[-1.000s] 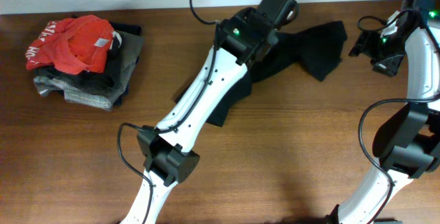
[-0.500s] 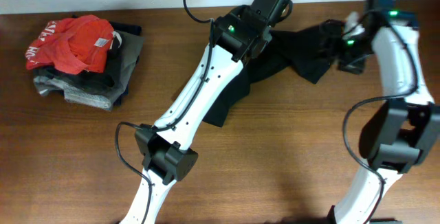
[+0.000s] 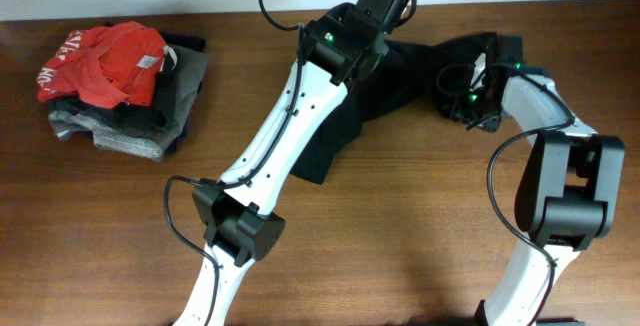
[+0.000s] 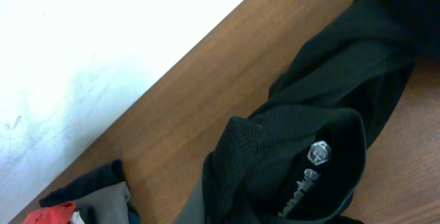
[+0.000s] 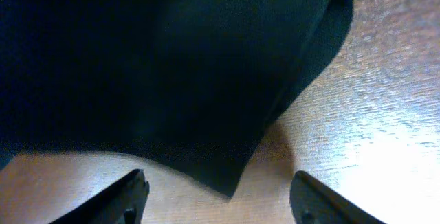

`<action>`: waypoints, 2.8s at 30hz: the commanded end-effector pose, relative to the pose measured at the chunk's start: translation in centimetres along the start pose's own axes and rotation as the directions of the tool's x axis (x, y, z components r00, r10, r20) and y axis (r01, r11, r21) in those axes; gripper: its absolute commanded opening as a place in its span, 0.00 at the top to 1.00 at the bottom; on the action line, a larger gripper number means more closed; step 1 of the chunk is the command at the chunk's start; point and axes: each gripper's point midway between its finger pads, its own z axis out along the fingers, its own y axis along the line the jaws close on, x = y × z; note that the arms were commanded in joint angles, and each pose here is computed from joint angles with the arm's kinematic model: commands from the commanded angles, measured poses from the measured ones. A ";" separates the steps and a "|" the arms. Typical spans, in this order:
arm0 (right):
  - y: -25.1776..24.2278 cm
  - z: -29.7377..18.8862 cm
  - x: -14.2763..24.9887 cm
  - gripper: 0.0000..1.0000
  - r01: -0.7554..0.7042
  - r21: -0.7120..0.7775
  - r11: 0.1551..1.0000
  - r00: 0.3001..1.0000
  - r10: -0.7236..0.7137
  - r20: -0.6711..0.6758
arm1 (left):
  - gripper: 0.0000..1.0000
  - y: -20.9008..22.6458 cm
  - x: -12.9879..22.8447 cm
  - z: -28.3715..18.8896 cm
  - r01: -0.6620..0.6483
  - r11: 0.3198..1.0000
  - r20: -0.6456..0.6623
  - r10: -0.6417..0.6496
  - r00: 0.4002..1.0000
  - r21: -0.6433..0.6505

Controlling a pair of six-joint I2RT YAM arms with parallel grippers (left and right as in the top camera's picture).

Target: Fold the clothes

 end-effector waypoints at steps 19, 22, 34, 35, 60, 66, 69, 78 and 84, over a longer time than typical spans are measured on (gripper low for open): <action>1.6 2.0 0.1 0.96 -0.087 -0.004 0.996 0.991 0.087 0.097 | 0.99 1.1 -0.2 -0.7 0.024 0.999 0.010 -0.024 1.000 -0.032; 1.3 -0.7 -0.5 0.96 -0.103 -0.003 0.995 0.989 0.103 0.110 | 1.00 2.3 -0.2 -1.6 0.099 0.994 0.020 -0.099 0.995 -0.040; 0.3 -21.4 -4.7 0.96 -0.159 -0.070 0.985 0.920 0.173 0.352 | 0.99 15.1 3.6 -6.8 0.315 0.929 0.043 -0.313 0.949 -0.193; 0.2 -23.1 -4.7 0.96 -0.161 -0.072 0.984 0.912 0.176 0.370 | 0.99 16.1 4.1 -7.3 0.330 0.921 0.045 -0.328 0.943 -0.205; 1.6 -50.9 6.9 0.96 -0.085 0.016 0.996 0.715 0.050 0.697 | 0.99 22.3 10.5 -32.4 0.493 0.850 0.349 -0.412 0.842 -0.187; 0.6 -51.5 10.0 0.96 -0.122 0.057 0.991 0.722 0.049 0.690 | 1.00 20.7 11.7 -34.6 0.473 0.874 0.357 -0.409 0.840 -0.112; -0.1 -51.1 10.5 0.96 -0.148 0.088 0.985 0.738 0.051 0.673 | 1.00 20.3 11.9 -33.7 0.460 0.882 0.321 -0.407 0.855 -0.108; -1.2 -45.3 7.0 0.96 -0.149 0.158 0.976 0.868 0.052 0.494 | 0.99 18.4 10.5 -24.1 0.388 0.915 0.098 -0.379 0.920 -0.107; -2.2 -39.1 3.4 0.96 -0.152 0.196 0.969 0.939 0.080 0.334 | 0.99 16.5 9.6 -15.3 0.339 0.936 -0.060 -0.345 0.937 -0.095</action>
